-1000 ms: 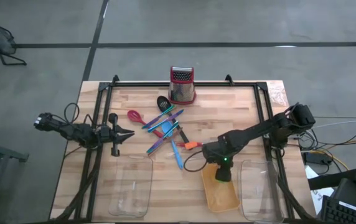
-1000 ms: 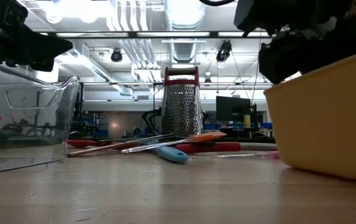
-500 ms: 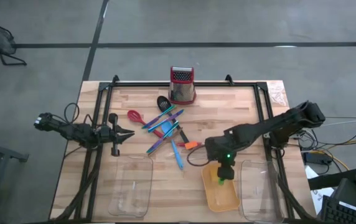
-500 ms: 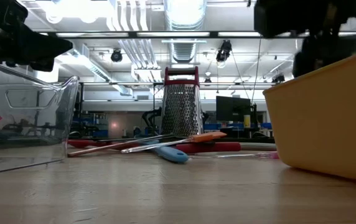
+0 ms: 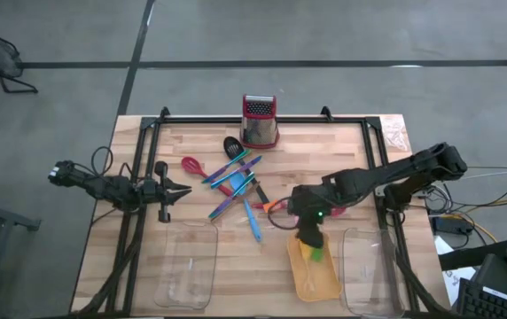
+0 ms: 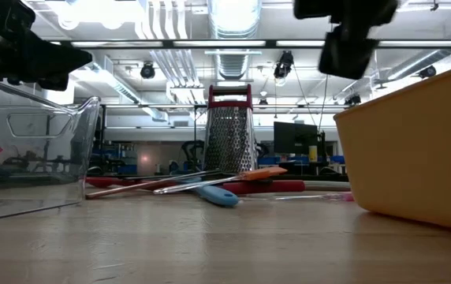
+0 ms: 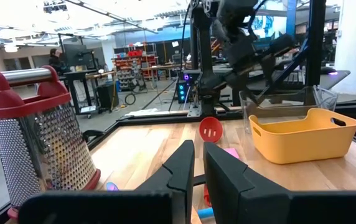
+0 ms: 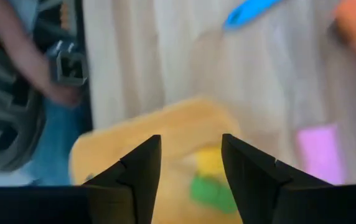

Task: Pick & Place Kitchen Items
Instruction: Put the orange spatula into the yellow bin

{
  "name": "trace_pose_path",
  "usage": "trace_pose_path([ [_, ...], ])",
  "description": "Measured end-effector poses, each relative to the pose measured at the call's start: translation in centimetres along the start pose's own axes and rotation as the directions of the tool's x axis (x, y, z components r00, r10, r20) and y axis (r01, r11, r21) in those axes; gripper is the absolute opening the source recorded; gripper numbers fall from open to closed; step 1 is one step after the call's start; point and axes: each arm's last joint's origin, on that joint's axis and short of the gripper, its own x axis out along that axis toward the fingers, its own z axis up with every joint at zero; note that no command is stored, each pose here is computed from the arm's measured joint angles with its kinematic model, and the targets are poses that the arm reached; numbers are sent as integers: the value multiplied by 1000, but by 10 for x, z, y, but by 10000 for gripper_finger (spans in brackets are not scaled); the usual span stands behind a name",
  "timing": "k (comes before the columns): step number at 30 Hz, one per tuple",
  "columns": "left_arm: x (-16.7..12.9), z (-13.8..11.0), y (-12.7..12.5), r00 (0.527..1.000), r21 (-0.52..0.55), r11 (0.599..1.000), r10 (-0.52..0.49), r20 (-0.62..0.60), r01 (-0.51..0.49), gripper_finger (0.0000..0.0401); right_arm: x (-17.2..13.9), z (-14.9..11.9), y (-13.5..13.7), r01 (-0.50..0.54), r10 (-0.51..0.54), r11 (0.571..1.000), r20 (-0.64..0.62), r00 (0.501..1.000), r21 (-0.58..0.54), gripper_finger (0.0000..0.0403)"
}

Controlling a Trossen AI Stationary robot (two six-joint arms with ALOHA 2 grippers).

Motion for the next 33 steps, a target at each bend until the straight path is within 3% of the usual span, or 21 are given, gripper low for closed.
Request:
trace_pose_path([
  [7,0,0,0,1000,0,1000,0,0,0,42,-1,17,-33,8,-16,998,130,991,63,150],
  [18,0,0,0,1000,0,1000,0,0,0,42,-2,21,-96,35,-96,962,215,972,271,162],
  [29,0,0,0,1000,0,1000,0,0,0,42,12,18,-116,-1,-87,953,277,957,303,159],
  [33,0,0,0,1000,0,1000,0,0,0,42,32,19,-125,11,-86,945,217,972,327,148],
])
